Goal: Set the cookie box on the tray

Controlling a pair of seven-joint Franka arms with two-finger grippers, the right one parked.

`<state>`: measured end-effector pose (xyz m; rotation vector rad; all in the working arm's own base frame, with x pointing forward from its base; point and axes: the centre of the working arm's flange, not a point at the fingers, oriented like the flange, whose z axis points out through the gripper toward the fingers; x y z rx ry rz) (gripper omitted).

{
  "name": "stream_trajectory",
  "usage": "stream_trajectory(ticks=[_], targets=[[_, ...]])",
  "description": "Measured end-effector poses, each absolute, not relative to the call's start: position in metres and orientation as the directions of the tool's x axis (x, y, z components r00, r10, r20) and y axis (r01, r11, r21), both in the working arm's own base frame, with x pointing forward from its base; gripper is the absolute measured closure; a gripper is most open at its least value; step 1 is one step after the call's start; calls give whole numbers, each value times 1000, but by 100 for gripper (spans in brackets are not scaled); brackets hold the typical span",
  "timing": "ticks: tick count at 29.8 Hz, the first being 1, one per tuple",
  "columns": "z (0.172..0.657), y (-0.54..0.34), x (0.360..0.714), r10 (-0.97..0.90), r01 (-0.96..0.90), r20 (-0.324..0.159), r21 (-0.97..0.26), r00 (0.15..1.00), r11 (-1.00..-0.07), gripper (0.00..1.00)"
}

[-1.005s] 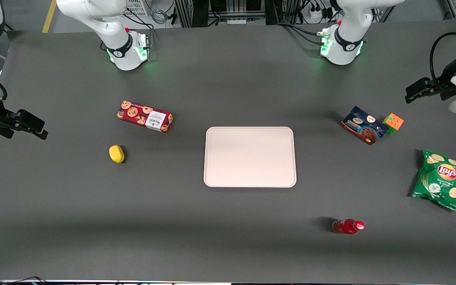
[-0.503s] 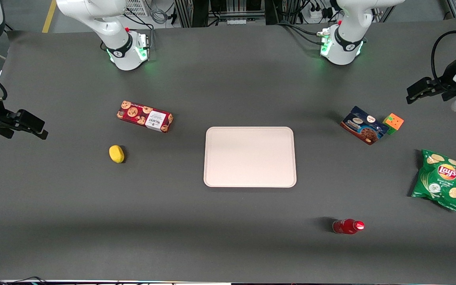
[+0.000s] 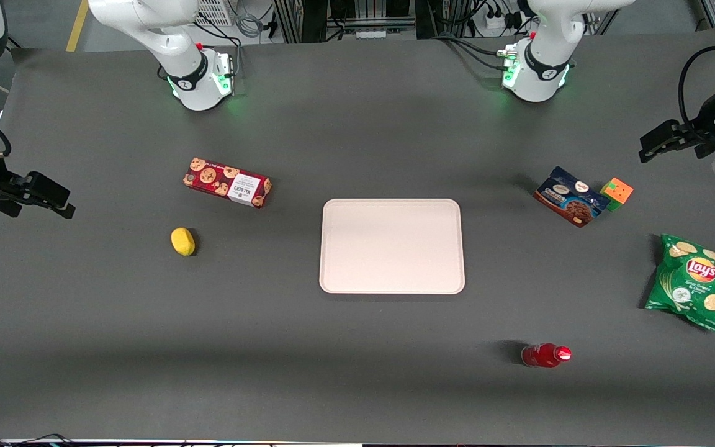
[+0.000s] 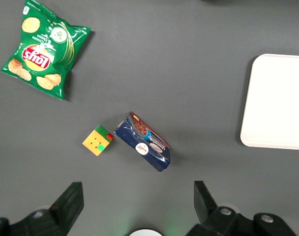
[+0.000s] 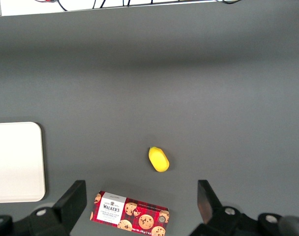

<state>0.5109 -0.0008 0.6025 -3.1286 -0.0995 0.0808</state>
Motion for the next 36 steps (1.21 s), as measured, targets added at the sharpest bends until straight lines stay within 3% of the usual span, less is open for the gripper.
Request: stream_trajectory(ticks=[36], targets=[[608,1,510,70,70,-52,3,996,-998,0]])
